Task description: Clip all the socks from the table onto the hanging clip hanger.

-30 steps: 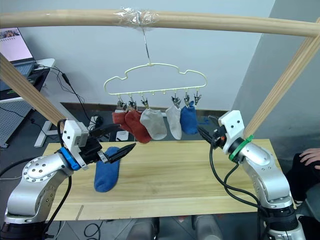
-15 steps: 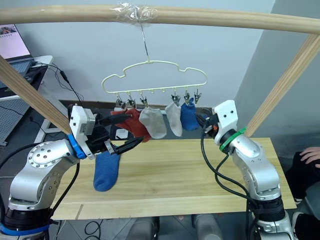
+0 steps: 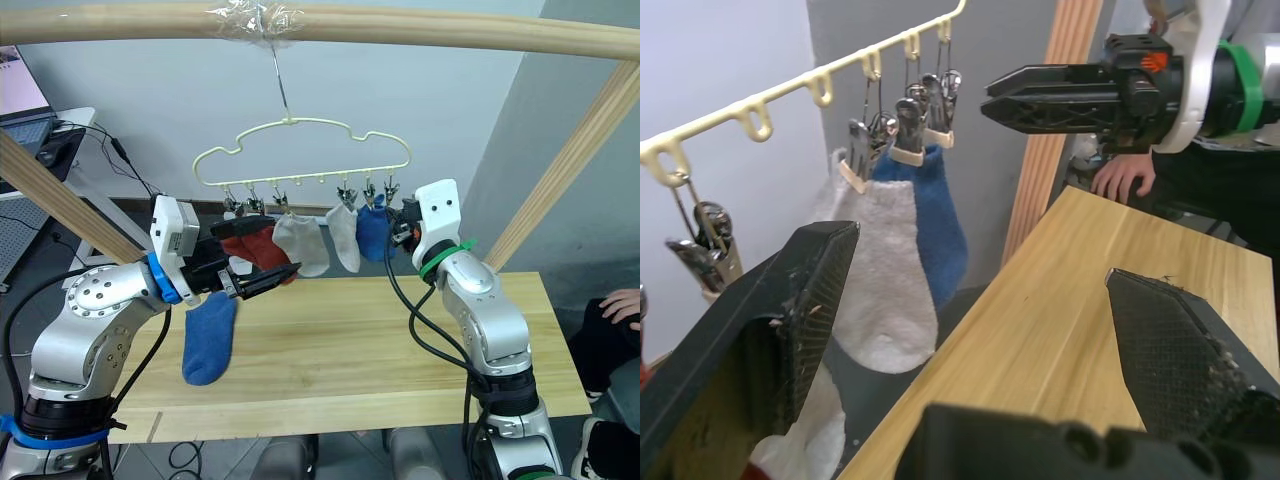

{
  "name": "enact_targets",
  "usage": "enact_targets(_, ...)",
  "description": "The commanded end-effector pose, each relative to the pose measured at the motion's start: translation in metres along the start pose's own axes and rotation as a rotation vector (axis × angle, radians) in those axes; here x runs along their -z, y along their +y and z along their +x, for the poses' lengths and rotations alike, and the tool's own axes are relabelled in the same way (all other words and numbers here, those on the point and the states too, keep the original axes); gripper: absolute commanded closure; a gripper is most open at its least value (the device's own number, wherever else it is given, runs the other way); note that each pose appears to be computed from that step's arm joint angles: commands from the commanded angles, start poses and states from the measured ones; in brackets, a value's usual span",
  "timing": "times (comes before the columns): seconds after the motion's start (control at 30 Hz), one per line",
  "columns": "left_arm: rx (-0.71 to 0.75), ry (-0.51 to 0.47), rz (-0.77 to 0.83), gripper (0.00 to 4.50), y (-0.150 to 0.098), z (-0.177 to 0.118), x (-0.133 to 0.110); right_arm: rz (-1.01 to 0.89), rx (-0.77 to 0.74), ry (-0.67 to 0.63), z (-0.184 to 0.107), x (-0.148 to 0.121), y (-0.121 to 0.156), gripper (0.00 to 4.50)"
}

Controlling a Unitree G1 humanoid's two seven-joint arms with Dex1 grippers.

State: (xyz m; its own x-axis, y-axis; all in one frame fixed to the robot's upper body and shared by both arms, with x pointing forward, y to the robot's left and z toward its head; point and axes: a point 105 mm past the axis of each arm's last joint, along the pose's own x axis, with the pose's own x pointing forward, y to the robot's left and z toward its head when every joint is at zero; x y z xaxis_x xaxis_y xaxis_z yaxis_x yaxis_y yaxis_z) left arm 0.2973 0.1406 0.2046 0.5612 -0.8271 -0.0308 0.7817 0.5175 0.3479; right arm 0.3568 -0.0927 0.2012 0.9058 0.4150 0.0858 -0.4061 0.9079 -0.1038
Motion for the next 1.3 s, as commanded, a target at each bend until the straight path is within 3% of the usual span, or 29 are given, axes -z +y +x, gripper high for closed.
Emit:
enact_targets(0.03, 0.011, -0.030, 0.016, 0.00, 0.001, 0.001, -0.007, -0.004, 0.015, -0.043, 0.001, -0.013, -0.001, 2.87)
enact_targets(0.23, 0.014, -0.033, 0.017, 0.00, 0.002, 0.002, -0.006, -0.003, 0.008, -0.042, 0.005, -0.012, 0.002, 2.87)
enact_targets(0.27, 0.014, -0.034, 0.017, 0.00, 0.002, 0.002, -0.006, -0.002, 0.011, -0.044, 0.005, -0.012, 0.002, 2.71)
enact_targets(0.37, 0.015, -0.033, 0.017, 0.00, 0.002, 0.002, -0.005, 0.001, 0.015, -0.046, 0.008, -0.013, 0.002, 2.00)
enact_targets(0.5, 0.014, -0.034, 0.019, 0.00, 0.002, 0.001, -0.005, 0.003, 0.022, -0.048, 0.010, -0.013, 0.002, 0.55)
enact_targets(1.3, 0.015, -0.051, 0.038, 0.00, 0.008, 0.006, -0.011, 0.004, 0.153, -0.118, 0.025, -0.025, -0.006, 0.55)
